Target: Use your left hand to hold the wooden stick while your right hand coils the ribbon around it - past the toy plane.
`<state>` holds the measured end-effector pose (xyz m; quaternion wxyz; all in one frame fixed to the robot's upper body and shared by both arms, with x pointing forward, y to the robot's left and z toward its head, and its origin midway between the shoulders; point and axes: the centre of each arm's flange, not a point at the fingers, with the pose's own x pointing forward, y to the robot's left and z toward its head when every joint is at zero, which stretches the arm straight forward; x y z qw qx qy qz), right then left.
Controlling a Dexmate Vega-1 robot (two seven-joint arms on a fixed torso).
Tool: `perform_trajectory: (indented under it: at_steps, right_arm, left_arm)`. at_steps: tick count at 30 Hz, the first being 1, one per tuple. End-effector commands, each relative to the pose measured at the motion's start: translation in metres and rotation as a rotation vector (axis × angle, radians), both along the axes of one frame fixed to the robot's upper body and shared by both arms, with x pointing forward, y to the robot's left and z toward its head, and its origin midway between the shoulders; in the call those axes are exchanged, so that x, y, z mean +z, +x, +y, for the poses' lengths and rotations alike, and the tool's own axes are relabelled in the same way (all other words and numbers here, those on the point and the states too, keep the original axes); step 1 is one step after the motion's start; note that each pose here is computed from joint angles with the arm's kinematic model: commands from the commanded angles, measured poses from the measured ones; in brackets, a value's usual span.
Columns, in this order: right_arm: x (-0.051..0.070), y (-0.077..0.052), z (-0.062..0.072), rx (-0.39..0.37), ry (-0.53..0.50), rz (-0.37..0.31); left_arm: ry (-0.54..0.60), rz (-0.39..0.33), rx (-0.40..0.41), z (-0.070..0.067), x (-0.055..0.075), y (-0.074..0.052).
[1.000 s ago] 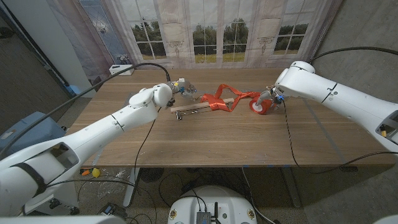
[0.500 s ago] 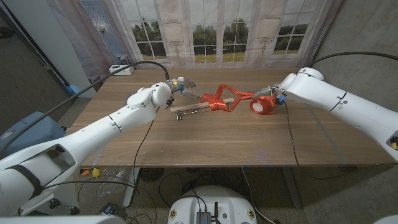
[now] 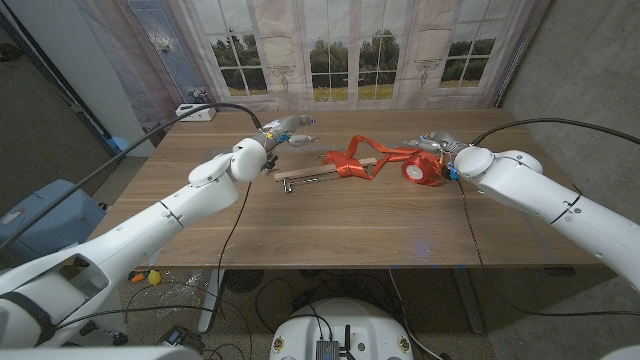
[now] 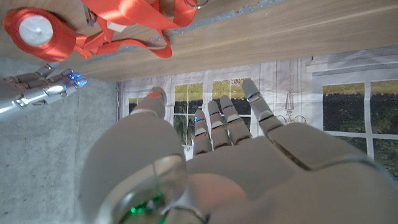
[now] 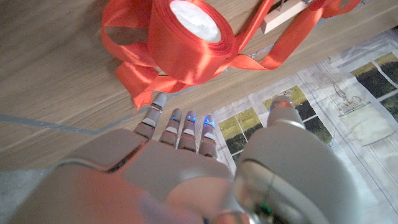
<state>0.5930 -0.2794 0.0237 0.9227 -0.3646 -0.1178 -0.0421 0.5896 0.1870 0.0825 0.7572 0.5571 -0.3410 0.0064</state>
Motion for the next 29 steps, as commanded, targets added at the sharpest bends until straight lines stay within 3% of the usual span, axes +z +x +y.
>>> perform_trajectory:
  at_steps: [1, 6, 10, 15, 19, 24, 29]
  right_arm:
    - [0.01, -0.024, 0.018, 0.255, 0.22, -0.379]
    - [0.008, -0.032, 0.025, 0.281, 0.291, -0.459]
    - [0.008, -0.046, 0.034, 0.257, 0.344, -0.531]
    - [0.012, -0.061, 0.047, 0.209, 0.341, -0.576]
    - [0.013, -0.073, 0.056, 0.109, 0.33, -0.621]
    - [0.008, -0.084, 0.074, 0.054, 0.336, -0.64]
    - [0.005, -0.096, 0.098, 0.067, 0.318, -0.65]
  left_arm:
    - [-0.182, -0.099, -0.167, 0.039, 0.003, -0.007]
    - [-0.235, -0.109, -0.26, 0.056, 0.007, -0.004]
    - [-0.261, -0.107, -0.327, 0.072, 0.01, 0.001]
    - [-0.281, -0.085, -0.412, 0.092, 0.013, 0.011]
    - [-0.334, -0.051, -0.501, 0.106, 0.011, 0.025]
    - [-0.362, -0.015, -0.545, 0.115, 0.011, 0.039]
    - [-0.381, -0.007, -0.566, 0.121, 0.012, 0.046]
